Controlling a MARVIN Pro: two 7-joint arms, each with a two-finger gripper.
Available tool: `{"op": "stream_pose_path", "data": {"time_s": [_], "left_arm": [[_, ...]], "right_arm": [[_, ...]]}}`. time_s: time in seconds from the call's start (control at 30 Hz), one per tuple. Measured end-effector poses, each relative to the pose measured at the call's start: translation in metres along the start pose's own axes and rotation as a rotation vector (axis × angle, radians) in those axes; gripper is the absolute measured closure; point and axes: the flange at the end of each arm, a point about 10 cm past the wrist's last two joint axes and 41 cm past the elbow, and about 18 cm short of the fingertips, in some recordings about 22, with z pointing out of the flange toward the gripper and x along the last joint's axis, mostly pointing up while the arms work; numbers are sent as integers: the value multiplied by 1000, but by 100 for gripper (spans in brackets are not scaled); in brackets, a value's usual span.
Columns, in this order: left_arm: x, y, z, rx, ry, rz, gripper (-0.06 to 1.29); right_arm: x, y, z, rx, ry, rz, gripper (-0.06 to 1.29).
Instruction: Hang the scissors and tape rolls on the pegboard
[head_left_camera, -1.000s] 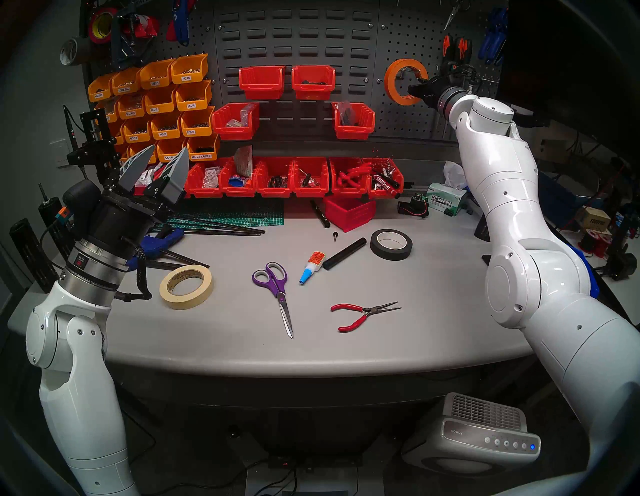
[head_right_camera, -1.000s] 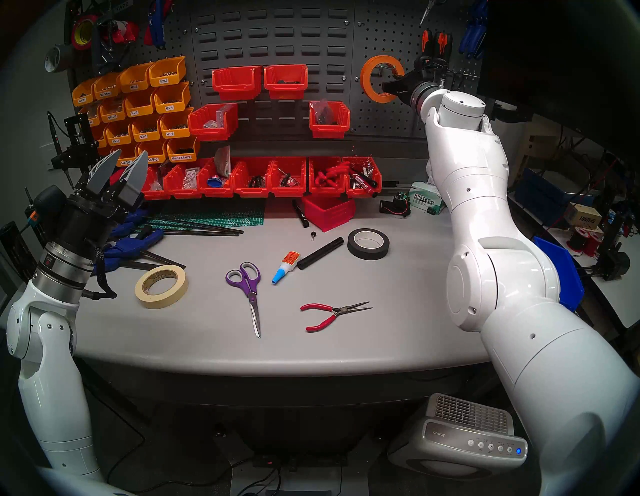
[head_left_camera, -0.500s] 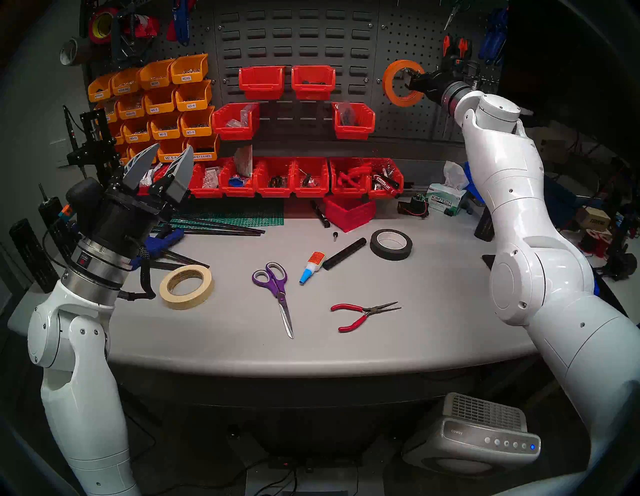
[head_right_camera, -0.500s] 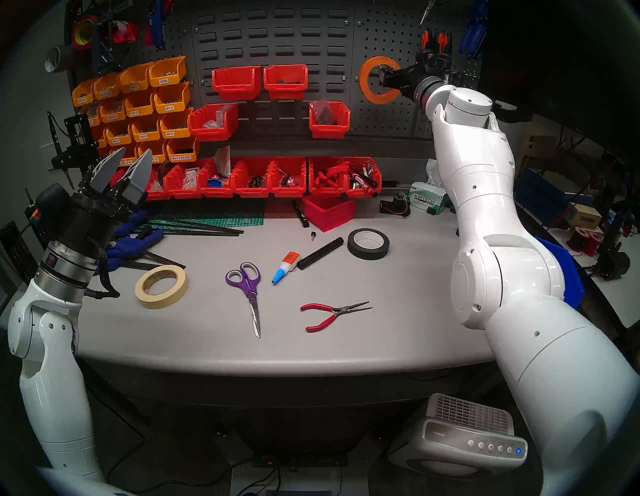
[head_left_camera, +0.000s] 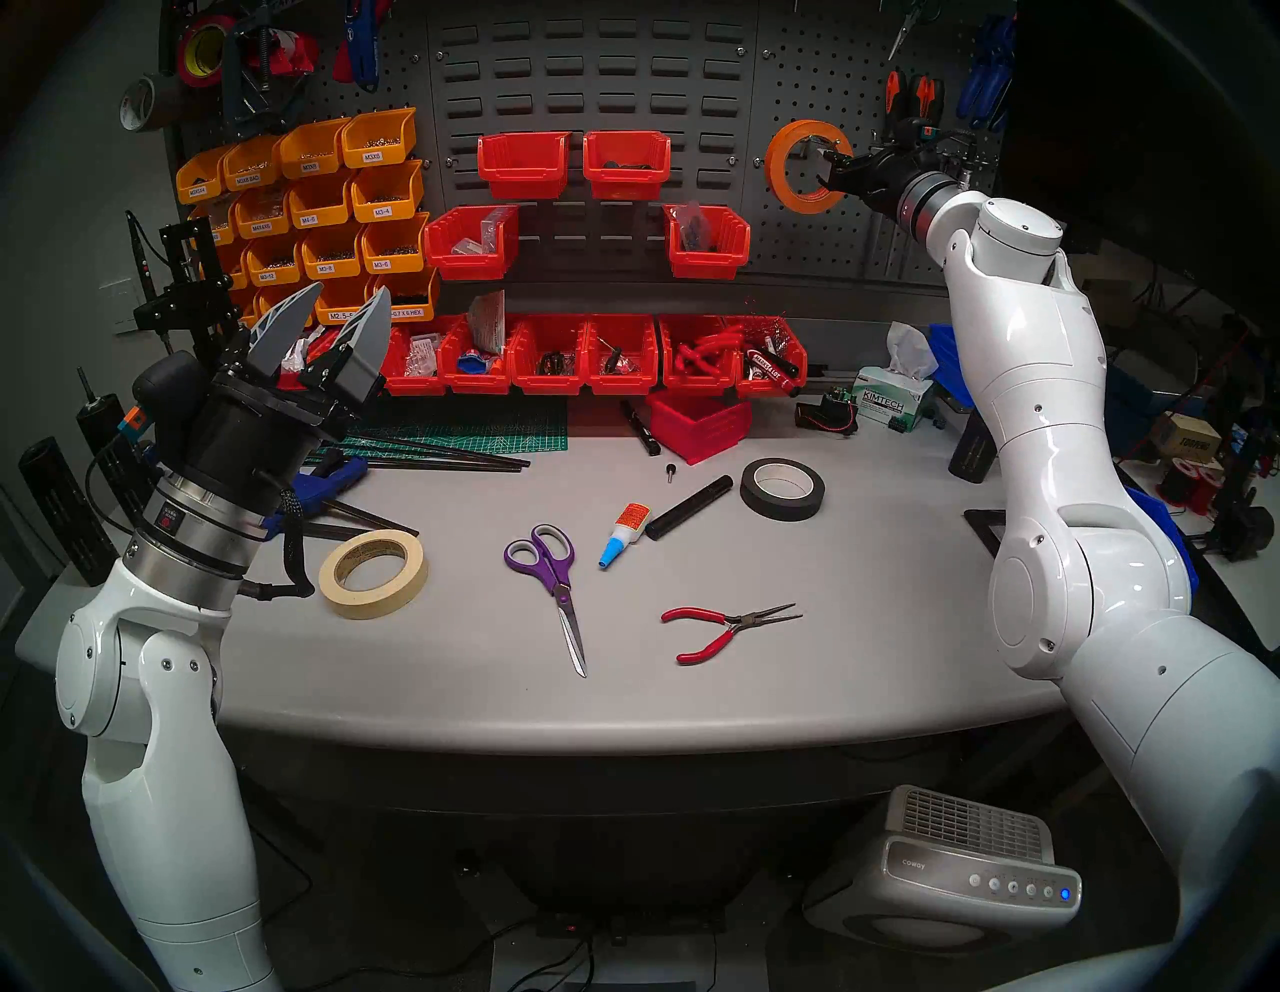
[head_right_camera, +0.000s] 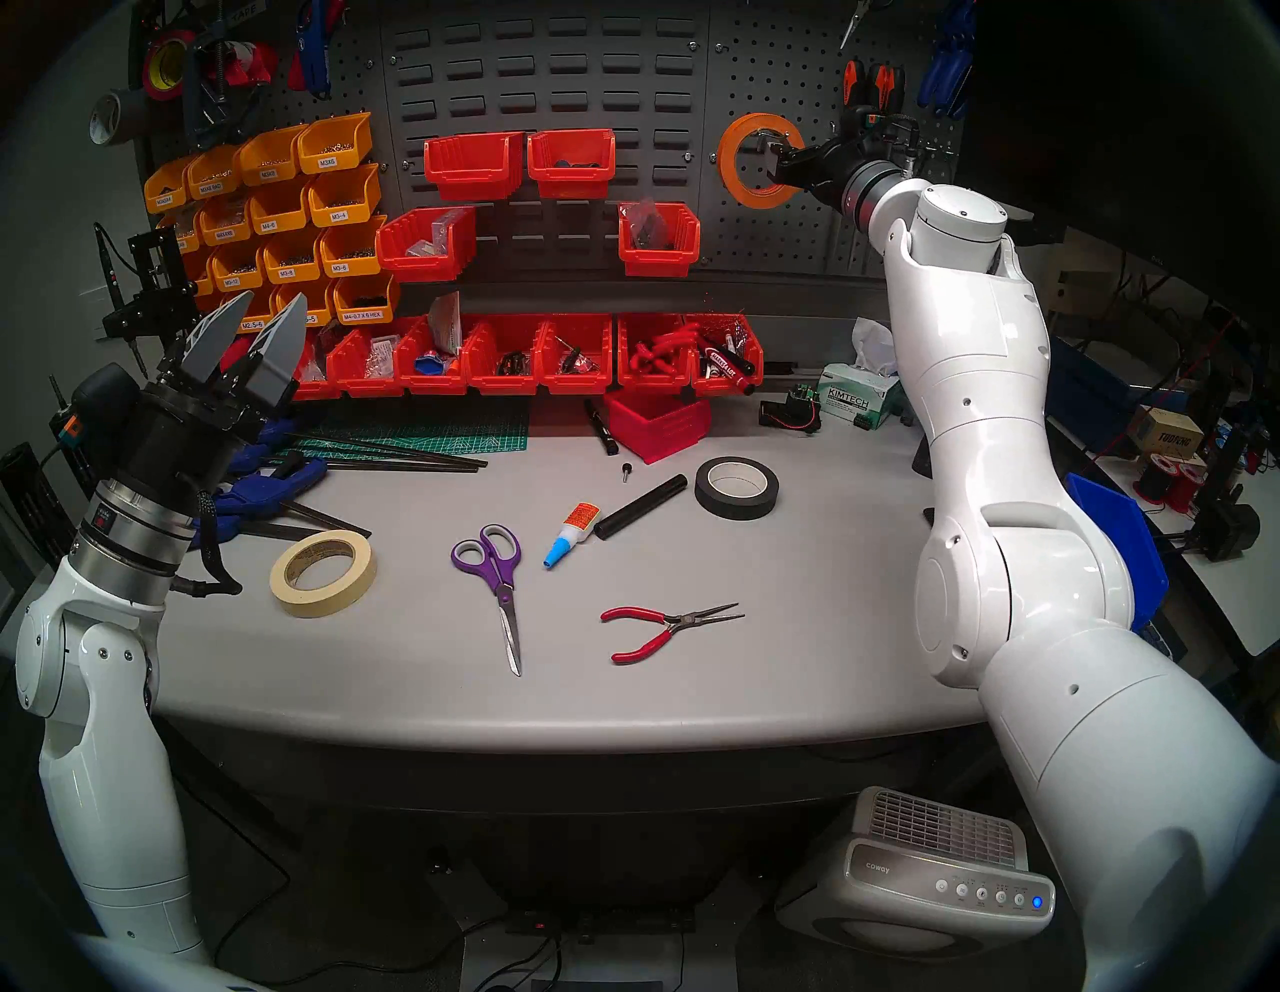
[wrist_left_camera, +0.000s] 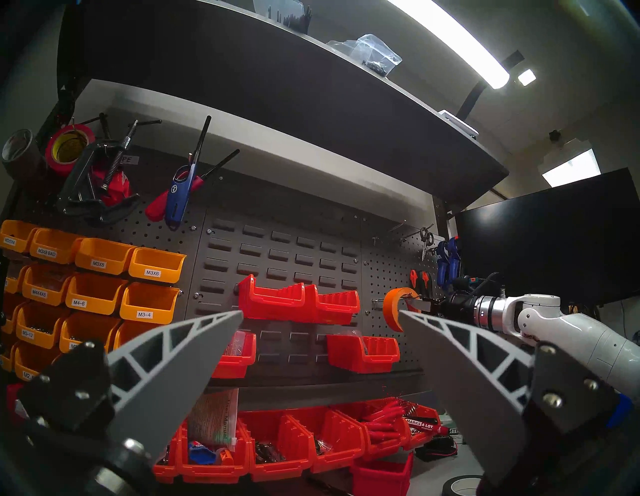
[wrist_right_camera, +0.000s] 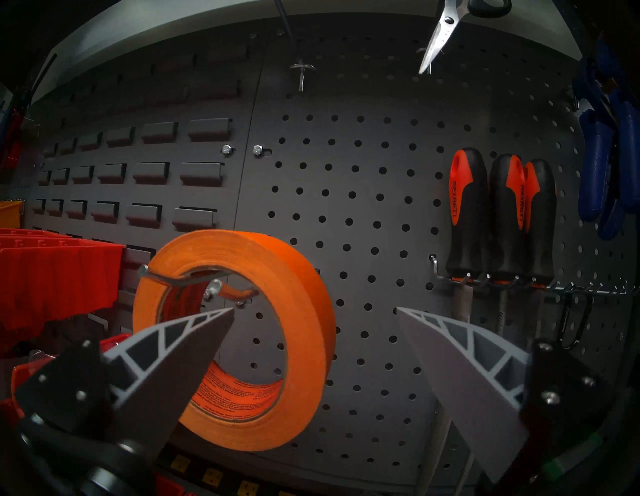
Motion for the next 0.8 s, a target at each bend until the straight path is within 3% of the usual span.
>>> {"op": "stream_pose_path", "data": {"time_s": [0.23,0.47,0.8], "left_arm": [[1,2,1,-4,2,-1,2],[1,4,1,-13,1,-2,2],[2,2,0,-51,-28,19,2]], "right_arm": [[-15,1,-14,7,-29,11,3],[-18,-2,-27,38,-16,10,3],[-21,-13,-49,147,16,4,3]]}}
